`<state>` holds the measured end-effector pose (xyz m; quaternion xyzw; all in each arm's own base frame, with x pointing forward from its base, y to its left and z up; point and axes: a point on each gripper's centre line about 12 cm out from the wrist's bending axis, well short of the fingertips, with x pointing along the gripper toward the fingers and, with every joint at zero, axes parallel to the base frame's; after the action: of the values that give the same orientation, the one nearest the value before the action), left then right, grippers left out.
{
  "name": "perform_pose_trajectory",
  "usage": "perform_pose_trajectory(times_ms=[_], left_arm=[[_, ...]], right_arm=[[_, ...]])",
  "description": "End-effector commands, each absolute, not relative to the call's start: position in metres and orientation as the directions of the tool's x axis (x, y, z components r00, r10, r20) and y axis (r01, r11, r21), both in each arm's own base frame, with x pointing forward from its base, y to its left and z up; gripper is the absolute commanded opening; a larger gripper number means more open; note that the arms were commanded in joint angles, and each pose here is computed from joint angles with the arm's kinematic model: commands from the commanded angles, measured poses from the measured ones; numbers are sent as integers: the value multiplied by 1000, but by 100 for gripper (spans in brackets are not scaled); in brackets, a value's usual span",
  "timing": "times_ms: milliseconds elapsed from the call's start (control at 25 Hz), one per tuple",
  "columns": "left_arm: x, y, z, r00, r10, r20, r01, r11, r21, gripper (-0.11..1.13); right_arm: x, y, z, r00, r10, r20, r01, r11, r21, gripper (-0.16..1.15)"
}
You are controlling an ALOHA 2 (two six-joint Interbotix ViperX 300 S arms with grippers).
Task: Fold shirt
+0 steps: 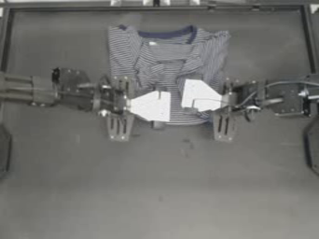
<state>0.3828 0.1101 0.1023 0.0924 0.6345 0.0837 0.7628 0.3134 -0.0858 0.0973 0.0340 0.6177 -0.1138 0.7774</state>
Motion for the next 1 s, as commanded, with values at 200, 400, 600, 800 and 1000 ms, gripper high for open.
perform_pose_trajectory(times_ms=[200, 400, 600, 800, 1000], left_arm=[[383, 106, 117, 195, 255, -947, -13, 966, 257, 4], [384, 93, 135, 234, 251, -939, -5, 966, 257, 4], [380, 71, 156, 273, 244, -931, -17, 968, 249, 4], [376, 44, 173, 323, 231, -918, -19, 971, 237, 4], [371, 15, 196, 401, 242, -883, -27, 967, 253, 4]], right_arm=[[313, -84, 99, 203, -142, -969, 233, 968, -93, 8], [315, -73, 112, 211, -133, -968, 229, 970, -84, 7], [316, -60, 138, 278, -142, -950, 254, 965, -69, 7], [313, -40, 157, 308, -133, -942, 267, 962, -48, 7], [312, -17, 171, 339, -130, -932, 281, 959, -32, 7]])
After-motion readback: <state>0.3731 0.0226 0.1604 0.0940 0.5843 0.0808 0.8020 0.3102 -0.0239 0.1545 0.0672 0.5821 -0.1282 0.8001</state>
